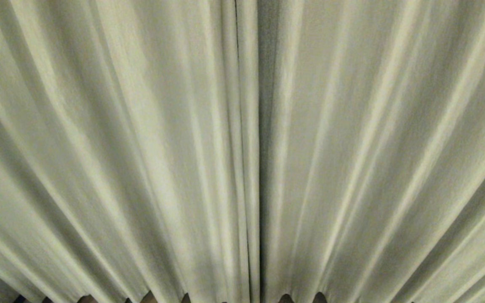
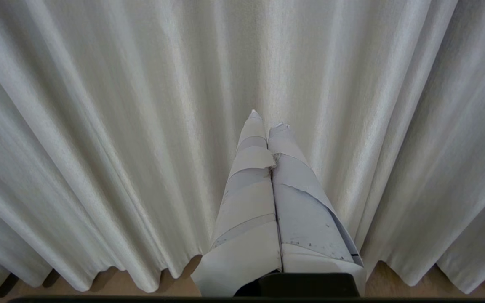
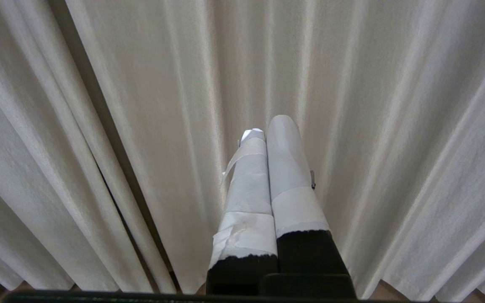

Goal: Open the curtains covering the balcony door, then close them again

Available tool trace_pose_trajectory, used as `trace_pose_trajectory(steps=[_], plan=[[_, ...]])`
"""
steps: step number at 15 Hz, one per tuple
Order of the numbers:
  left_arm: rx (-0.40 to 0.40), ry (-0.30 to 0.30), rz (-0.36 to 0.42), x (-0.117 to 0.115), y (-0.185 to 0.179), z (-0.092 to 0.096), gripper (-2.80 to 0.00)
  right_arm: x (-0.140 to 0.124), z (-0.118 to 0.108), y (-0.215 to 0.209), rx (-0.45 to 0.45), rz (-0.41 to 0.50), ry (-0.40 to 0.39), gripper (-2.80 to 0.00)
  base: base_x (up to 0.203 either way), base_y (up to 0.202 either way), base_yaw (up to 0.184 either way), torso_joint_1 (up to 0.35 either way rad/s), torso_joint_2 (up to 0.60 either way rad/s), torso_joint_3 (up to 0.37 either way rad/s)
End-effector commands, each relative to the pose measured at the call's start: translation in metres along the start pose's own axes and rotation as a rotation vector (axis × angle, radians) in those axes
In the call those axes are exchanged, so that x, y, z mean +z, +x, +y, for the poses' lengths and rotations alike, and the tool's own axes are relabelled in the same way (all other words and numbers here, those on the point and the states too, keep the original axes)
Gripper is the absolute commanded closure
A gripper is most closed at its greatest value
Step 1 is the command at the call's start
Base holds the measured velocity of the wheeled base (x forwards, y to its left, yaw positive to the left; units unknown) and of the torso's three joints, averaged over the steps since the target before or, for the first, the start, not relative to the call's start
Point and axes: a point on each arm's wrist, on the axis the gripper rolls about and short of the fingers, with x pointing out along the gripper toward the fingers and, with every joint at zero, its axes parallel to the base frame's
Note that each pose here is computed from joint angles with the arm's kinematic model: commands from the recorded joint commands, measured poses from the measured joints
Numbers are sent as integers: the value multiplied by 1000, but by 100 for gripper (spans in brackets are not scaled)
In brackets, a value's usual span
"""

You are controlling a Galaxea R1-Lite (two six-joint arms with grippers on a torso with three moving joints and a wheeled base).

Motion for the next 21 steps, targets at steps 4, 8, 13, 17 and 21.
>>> trace_pose_trajectory(steps=[4,8,13,17,21], plan=[[2,0,-1,0,0,0,0,0,0,0,-1,0,1,0,0,0,0,0,0,0],[1,0,-1,0,0,0,0,0,0,0,1,0,1,0,0,0,0,0,0,0],[1,0,0,0,0,0,0,0,0,0,1,0,1,0,0,0,0,0,0,0],[2,0,0,0,0,0,0,0,0,0,1,0,1,0,0,0,0,0,0,0],[1,0,-2,0,0,0,0,0,0,0,-1,0,1,0,0,0,0,0,0,0]])
